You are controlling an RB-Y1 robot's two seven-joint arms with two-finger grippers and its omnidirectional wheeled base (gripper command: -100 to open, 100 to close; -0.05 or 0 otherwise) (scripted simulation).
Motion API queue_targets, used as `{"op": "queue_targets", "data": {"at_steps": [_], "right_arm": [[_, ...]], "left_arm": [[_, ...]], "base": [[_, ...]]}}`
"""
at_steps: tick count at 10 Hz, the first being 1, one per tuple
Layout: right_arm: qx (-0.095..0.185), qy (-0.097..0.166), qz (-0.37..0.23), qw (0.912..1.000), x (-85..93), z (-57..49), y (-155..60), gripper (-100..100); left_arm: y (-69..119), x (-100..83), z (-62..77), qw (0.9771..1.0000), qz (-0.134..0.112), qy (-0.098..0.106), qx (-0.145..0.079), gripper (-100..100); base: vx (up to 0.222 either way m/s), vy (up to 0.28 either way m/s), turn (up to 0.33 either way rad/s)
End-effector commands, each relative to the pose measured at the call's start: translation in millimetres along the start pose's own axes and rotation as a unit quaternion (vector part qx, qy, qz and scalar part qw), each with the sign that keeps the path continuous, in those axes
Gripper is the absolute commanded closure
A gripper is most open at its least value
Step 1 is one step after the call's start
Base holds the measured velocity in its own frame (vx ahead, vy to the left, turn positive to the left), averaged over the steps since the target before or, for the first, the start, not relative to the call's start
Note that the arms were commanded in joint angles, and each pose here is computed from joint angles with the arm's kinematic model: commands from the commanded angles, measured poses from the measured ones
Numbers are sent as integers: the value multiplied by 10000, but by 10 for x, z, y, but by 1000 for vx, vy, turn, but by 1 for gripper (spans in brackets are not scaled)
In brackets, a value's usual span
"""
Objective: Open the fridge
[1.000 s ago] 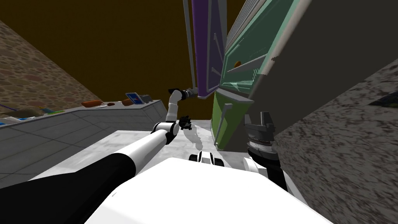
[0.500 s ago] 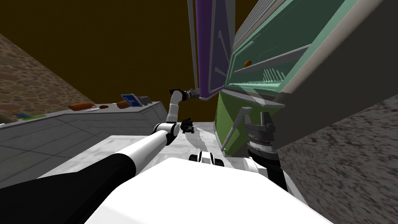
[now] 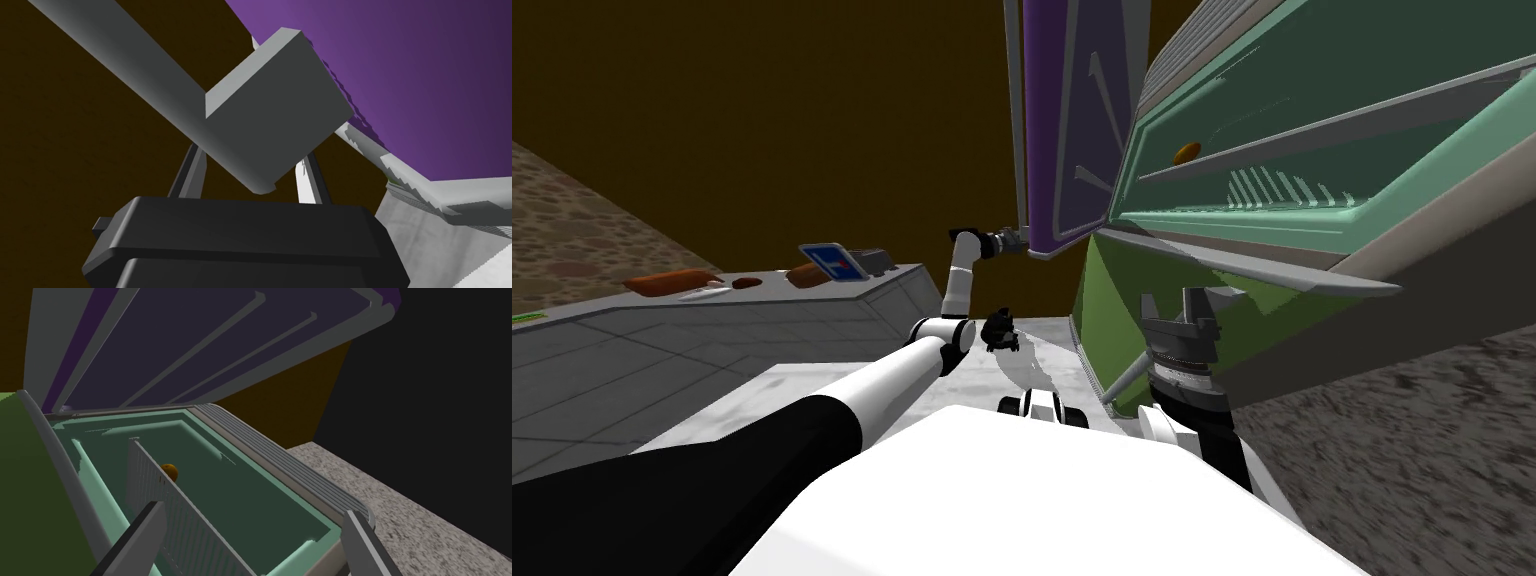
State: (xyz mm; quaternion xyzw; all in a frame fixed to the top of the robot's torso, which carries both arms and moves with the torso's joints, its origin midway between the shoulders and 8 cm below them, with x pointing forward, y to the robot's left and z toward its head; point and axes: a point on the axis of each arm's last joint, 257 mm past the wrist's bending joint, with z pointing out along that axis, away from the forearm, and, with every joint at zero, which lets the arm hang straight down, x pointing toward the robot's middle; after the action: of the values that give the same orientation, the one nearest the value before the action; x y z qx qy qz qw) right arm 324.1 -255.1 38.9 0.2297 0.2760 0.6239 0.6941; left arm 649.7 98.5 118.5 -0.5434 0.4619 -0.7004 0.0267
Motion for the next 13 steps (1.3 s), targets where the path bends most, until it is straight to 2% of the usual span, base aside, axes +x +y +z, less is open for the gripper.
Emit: {"op": "queue_targets", "data": {"at_steps": [1, 2, 3, 4, 5, 7, 8, 9, 10, 11, 12, 13], "right_arm": [[1, 0, -1, 10000, 0, 0, 0, 0], [1, 0, -1, 10000, -1, -1, 0, 0], [0, 0, 0, 10000, 0, 0, 0, 0], [0, 0, 0, 10000, 0, 0, 0, 0], [0, -1, 2, 10000, 1, 0, 0, 0], [0, 0, 0, 10000, 0, 0, 0, 0], [0, -1, 1, 10000, 0, 0, 0, 0], [0, 0, 0, 10000, 0, 0, 0, 0], [1, 0, 0, 10000, 0, 0, -1, 0], [0, -1, 1, 10000, 0, 0, 0, 0], [0, 0, 1, 10000, 0, 0, 0, 0], [0, 0, 0, 10000, 0, 0, 0, 0]], "left_arm": [[97, 325, 24, 9992, 75, 364, -164, 100], [97, 325, 24, 9992, 75, 364, -164, 100], [163, 408, 21, 9985, 91, 475, -257, 100], [191, 283, 24, 9990, 40, 346, -286, 100], [159, 275, 167, 9996, 42, 152, -231, 100], [222, 284, 215, 9995, -97, 138, -267, 100], [198, 244, 317, 9997, -22, -77, -217, 100], [257, 255, 379, 9996, -91, -95, -254, 100], [225, 272, 383, 9996, -197, -66, -186, 100], [202, 186, 482, 9993, -76, -323, -152, 100], [258, 229, 528, 9993, -121, -301, -160, 100], [215, 254, 531, 9994, -234, -255, -73, 100]], "base": [[220, 391, -117], [173, 300, -88], [163, 338, -66], [85, 176, -41], [152, 242, -264], [104, 300, -267], [80, 321, -300], [114, 362, -316], [73, 190, -132], [89, 298, -299], [82, 338, -382], [40, 175, -116]]}}
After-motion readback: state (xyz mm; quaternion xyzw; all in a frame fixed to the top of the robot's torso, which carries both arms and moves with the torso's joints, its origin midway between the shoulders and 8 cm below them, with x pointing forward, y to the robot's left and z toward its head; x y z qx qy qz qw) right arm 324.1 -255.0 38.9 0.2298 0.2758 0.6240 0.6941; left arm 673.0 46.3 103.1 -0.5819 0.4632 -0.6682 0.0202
